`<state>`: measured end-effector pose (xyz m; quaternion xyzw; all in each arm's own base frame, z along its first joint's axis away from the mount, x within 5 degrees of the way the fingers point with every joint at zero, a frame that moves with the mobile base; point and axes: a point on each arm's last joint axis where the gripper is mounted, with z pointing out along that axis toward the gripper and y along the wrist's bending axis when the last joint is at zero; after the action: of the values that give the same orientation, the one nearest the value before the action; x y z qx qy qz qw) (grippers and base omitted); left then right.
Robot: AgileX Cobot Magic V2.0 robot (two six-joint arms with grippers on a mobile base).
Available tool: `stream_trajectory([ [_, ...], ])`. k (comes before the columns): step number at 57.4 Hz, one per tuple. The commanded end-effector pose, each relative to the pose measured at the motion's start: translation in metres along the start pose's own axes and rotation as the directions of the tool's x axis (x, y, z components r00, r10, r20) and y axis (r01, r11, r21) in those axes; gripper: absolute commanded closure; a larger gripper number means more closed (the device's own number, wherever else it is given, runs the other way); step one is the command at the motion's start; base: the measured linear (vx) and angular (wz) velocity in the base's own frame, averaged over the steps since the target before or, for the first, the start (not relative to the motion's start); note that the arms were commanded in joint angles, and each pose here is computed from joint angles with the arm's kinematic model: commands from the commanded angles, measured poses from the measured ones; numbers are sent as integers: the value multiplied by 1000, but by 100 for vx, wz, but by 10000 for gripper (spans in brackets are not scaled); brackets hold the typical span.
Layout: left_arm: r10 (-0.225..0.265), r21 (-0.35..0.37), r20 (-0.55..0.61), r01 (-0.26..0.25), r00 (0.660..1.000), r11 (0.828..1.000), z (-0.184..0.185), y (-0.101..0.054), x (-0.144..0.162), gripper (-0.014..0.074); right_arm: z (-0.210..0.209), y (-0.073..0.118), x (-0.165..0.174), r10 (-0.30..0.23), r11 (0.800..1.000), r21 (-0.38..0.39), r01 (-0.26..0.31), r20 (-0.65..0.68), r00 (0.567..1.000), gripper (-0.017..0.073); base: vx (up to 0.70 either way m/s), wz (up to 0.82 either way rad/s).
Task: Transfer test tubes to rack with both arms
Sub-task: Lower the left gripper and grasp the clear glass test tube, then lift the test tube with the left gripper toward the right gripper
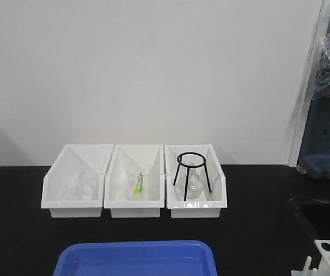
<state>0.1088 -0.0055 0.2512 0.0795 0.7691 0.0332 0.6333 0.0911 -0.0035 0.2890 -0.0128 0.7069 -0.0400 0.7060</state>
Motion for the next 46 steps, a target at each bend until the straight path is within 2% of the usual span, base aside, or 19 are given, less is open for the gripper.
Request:
stream_trajectory([
  [1,97,-2,-4,-97,995,995,8,2,-8,25,3,0,-17,-1,1000,-6,1,88,996,195,0,0],
  [4,177,15,-50,-177,983,984,11,1,-4,20,4,0,-16,-1,1000,-6,1,82,997,163,0,0],
  [7,236,40,-85,-233,968,972,14,-1,0,21,5,0,-16,-1,1000,-7,1,76,997,139,0,0],
  [11,274,64,-105,-268,956,961,18,-2,2,22,6,0,-15,-1,1000,-7,1,72,997,118,0,0],
  [25,266,108,-107,-255,958,961,36,-9,5,22,6,0,-15,-6,1000,-7,6,72,997,111,0,0],
  [40,259,101,-41,-254,965,962,62,-13,6,22,6,0,-15,-6,1000,-7,6,72,997,111,0,0],
  [46,238,92,-29,-234,971,968,71,-13,8,22,6,0,-16,-8,1000,-7,8,74,997,111,0,0],
])
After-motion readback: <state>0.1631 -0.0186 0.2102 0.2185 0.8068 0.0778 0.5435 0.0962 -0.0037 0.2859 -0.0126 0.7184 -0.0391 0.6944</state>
